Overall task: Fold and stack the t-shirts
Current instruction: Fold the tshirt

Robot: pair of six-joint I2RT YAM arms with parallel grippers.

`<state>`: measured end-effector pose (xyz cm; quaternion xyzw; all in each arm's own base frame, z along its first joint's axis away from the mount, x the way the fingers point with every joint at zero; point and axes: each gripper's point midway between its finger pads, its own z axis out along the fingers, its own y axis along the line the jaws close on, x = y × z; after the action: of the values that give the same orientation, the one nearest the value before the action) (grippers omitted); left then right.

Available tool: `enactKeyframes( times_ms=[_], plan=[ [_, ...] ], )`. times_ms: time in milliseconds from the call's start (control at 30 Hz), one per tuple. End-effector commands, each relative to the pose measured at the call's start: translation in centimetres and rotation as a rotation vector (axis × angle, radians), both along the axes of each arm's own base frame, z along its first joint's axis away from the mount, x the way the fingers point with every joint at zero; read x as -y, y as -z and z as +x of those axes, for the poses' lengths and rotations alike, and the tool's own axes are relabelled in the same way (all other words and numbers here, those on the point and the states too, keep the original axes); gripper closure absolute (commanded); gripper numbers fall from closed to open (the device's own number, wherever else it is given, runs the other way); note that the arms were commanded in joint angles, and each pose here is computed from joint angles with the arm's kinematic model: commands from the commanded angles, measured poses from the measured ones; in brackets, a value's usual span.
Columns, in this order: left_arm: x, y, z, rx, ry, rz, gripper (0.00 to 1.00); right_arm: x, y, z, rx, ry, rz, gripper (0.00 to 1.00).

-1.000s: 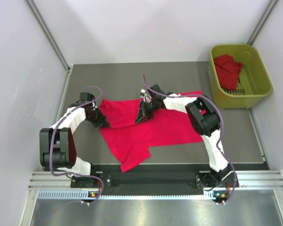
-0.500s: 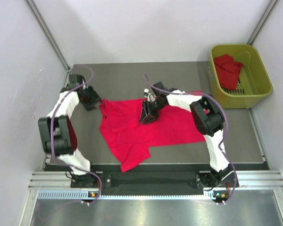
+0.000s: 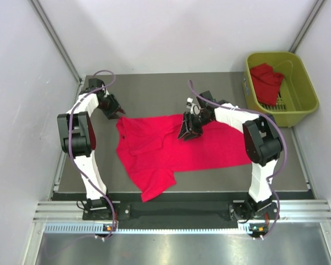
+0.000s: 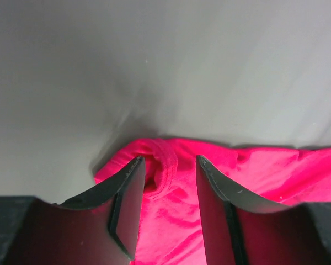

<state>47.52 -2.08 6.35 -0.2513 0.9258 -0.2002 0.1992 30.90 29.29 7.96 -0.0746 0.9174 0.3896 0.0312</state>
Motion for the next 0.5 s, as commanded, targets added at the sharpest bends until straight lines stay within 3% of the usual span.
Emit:
enactKeyframes(
  times_ms=[0, 133, 267, 400, 467],
  plan=[
    [0.1, -1.4, 0.1, 0.016, 0.019, -0.006, 0.53, 1.8, -2.8, 1.9, 0.090, 0.046, 0.035, 0.57],
    [0.1, -0.2, -0.6, -0.015, 0.026, -0.001, 0.58, 3.4, -3.2, 3.2, 0.101, 0.088, 0.044, 0.57],
    [0.1, 0.7, -0.4, -0.027, 0.031, -0.004, 0.73, 4.9, -3.4, 4.0, 0.108, 0.124, 0.035, 0.57],
    [-0.7, 1.0, 0.4, -0.026, 0.018, 0.018, 1.00, 6.5, -3.6, 5.0, 0.127, 0.166, 0.015, 0.58],
    [-1.6, 0.7, 0.6, -0.012, -0.005, 0.041, 1.00, 7.2, -3.5, 5.2, 0.128, 0.180, -0.001, 0.58]
  ],
)
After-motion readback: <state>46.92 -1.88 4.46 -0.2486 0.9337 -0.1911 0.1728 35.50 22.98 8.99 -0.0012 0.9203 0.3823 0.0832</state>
